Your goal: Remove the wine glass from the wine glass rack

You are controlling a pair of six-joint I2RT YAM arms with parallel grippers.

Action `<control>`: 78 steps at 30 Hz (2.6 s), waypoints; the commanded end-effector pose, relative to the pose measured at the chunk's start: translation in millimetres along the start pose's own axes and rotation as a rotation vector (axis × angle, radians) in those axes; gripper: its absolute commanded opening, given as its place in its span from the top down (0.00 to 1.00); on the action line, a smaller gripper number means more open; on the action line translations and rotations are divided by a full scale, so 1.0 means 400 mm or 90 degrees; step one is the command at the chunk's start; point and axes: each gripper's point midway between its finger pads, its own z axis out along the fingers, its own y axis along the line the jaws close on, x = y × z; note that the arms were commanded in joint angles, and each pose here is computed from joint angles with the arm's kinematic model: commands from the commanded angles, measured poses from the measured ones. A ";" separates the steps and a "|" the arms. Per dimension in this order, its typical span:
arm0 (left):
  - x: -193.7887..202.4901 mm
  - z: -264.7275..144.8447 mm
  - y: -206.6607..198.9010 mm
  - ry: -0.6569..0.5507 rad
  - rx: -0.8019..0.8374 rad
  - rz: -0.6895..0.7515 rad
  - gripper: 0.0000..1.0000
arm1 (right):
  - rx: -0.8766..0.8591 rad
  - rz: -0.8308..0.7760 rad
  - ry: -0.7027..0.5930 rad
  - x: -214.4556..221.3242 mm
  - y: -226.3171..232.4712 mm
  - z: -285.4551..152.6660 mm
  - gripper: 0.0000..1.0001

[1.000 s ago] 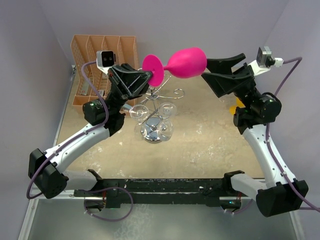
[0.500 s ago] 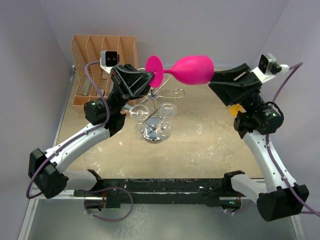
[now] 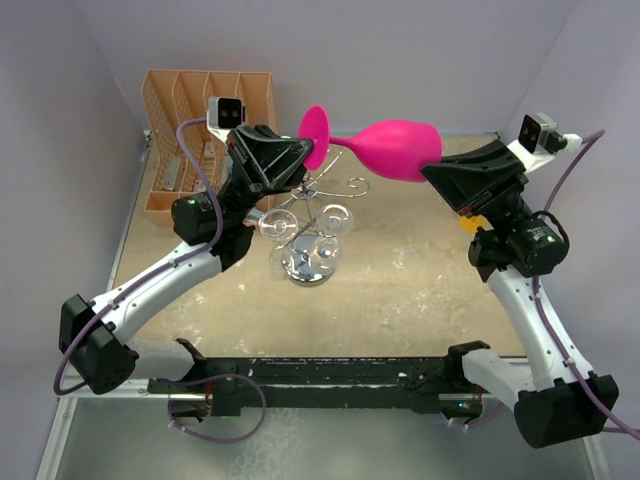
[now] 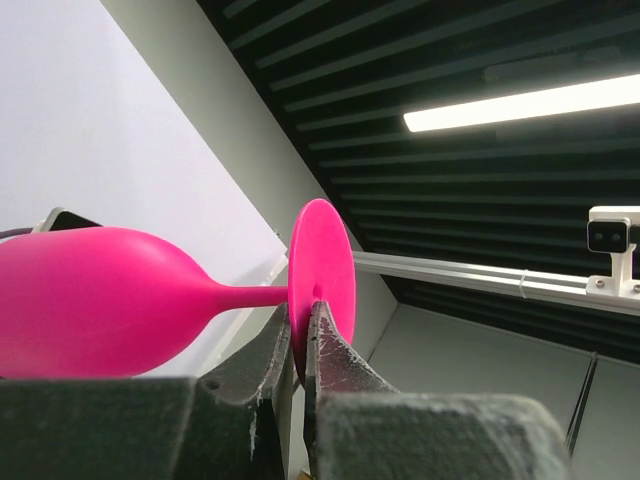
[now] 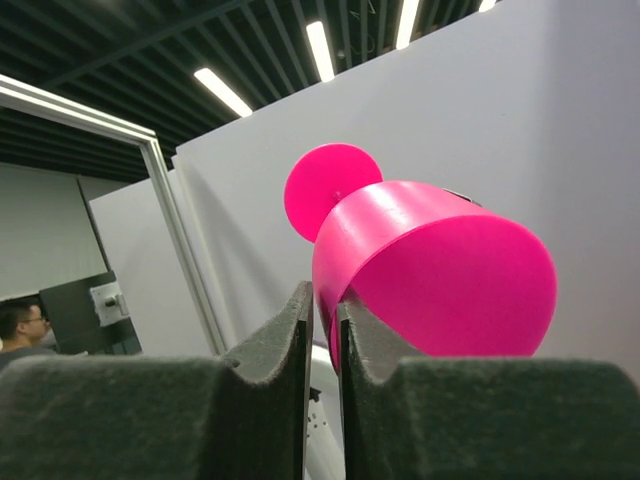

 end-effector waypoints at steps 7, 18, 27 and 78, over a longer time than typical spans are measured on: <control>-0.032 -0.010 0.147 -0.018 -0.159 0.104 0.88 | -0.103 -0.126 -0.034 -0.031 0.187 0.016 1.00; -0.033 -0.044 0.119 0.006 -0.226 0.286 0.22 | -0.032 -0.151 -0.055 -0.041 0.149 0.010 1.00; -0.156 -0.187 0.105 -0.036 -0.518 0.557 0.15 | 0.343 -0.304 -0.125 -0.182 -0.008 -0.025 1.00; -0.262 -0.410 -0.029 -0.059 -0.811 0.768 0.01 | 1.239 -0.198 0.505 -0.005 -0.843 -0.843 0.99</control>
